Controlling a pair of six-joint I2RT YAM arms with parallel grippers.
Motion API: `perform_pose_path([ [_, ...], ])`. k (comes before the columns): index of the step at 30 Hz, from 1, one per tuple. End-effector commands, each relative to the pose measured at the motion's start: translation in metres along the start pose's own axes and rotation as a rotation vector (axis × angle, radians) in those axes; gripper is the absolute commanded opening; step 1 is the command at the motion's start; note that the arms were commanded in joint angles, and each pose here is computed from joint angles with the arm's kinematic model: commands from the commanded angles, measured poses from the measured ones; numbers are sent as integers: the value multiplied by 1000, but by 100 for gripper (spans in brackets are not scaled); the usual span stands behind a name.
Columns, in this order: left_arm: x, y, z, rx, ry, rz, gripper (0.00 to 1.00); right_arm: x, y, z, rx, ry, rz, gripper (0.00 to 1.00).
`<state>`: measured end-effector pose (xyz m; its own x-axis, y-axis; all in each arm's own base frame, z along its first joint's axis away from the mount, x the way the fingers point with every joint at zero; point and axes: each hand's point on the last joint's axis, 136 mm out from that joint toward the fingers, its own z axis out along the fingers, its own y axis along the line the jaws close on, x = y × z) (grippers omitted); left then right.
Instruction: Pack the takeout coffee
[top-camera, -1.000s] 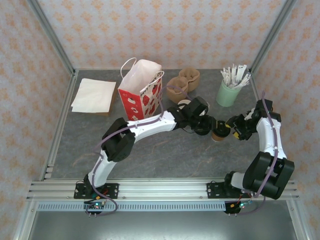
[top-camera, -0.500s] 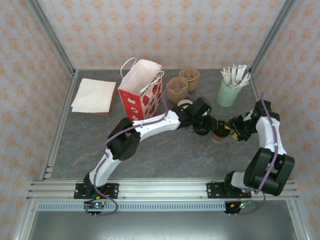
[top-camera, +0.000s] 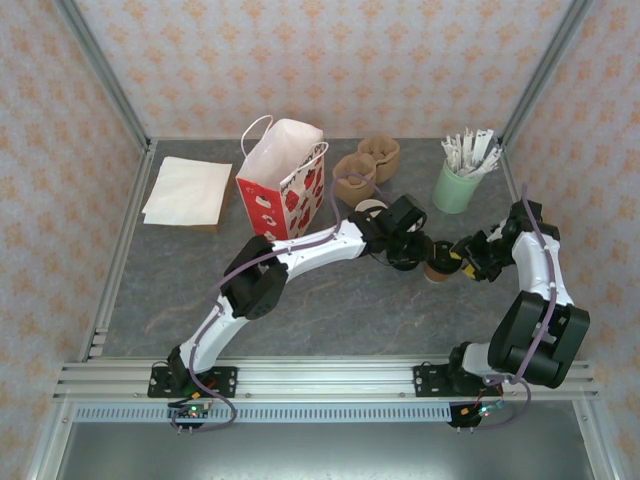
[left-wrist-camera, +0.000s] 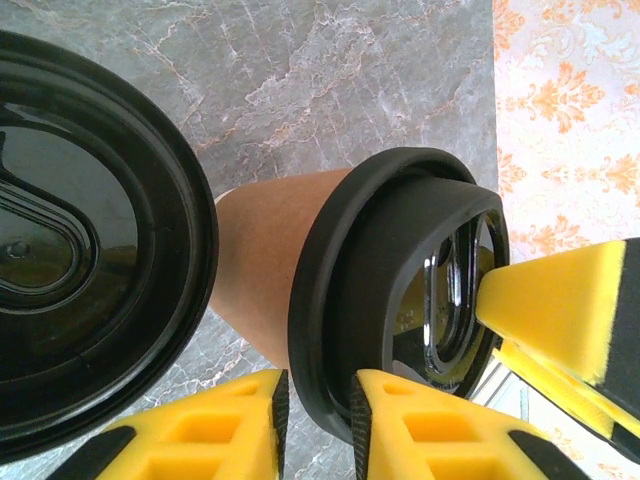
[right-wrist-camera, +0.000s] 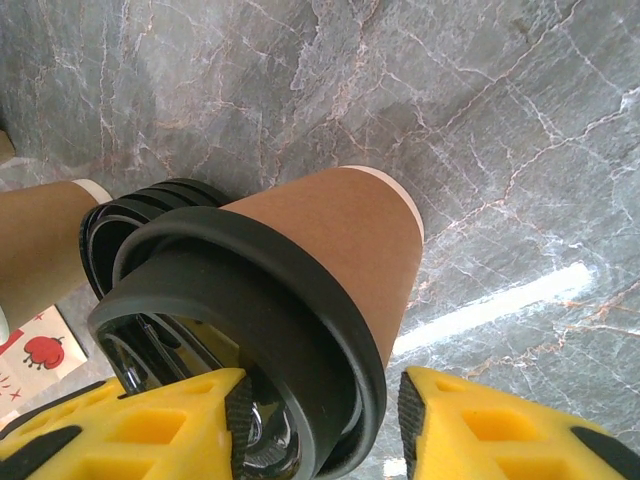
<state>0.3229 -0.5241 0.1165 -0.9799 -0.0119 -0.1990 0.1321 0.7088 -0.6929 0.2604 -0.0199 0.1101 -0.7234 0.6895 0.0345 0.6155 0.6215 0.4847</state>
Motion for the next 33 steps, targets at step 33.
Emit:
perform_pose_path([
  [33, 30, 74, 39, -201, 87, -30, 20, 9, -44, 23, 208, 105, 47, 30],
])
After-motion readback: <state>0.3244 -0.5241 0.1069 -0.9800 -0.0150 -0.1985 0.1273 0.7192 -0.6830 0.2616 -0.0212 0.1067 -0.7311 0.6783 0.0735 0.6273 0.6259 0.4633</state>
